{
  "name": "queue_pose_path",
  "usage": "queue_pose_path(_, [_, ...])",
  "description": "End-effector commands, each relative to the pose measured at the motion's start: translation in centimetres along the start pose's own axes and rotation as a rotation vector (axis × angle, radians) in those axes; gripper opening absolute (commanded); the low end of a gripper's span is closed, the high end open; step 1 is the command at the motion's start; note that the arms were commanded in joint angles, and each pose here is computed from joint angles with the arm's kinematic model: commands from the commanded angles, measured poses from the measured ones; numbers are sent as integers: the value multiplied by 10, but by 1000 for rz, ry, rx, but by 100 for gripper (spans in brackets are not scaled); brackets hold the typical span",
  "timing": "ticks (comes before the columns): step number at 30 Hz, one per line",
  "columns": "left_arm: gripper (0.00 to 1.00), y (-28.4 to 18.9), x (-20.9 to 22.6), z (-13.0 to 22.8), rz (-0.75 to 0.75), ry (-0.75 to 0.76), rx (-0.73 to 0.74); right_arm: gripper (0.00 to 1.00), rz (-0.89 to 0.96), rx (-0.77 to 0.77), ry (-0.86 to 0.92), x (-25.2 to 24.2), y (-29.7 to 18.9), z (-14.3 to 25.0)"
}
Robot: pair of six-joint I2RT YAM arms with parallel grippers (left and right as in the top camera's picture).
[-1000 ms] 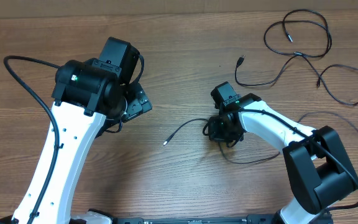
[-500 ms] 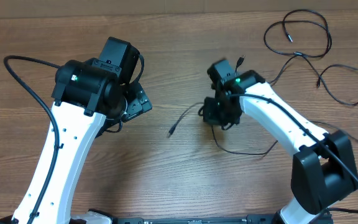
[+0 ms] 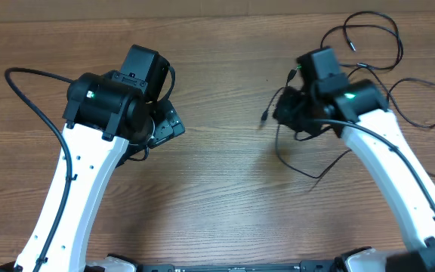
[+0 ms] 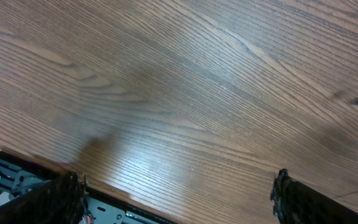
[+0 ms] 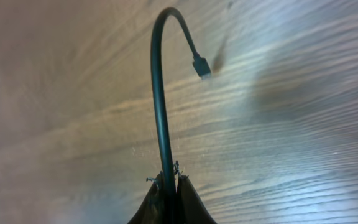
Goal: Untangle cables
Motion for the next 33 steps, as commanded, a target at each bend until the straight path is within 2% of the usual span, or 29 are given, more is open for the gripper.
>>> queue_pose_path(1, [100, -10, 0, -3, 31, -4, -29, 4, -30, -124, 37, -1, -35, -19])
queue_pose_path(4, [100, -10, 0, -3, 31, -4, -28, 4, -3, -219, 88, -16, -55, -33])
queue_pose_path(9, [100, -10, 0, -3, 30, -4, -29, 4, 134, -422, 418, -70, -91, -52])
queue_pose_path(14, [100, -10, 0, -3, 31, -4, -29, 4, 217, -555, 486, -103, -119, -65])
queue_pose_path(27, [100, -7, -1, -3, 22, -2, -20, 4, 444, -674, 717, -192, -151, -82])
queue_pose_path(33, [99, -7, -1, -3, 22, -3, -21, 4, 550, -657, 869, -243, -154, -86])
Point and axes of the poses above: each gripper's point midway between its finger pads, its own y axis out along the fingers, its own x axis along the line the jaws close on, z = x × y, the point moved 2 cm from there along -y, back along the fingers, and after that the axes turned 2 degrees about y, right-handed, at the moved point
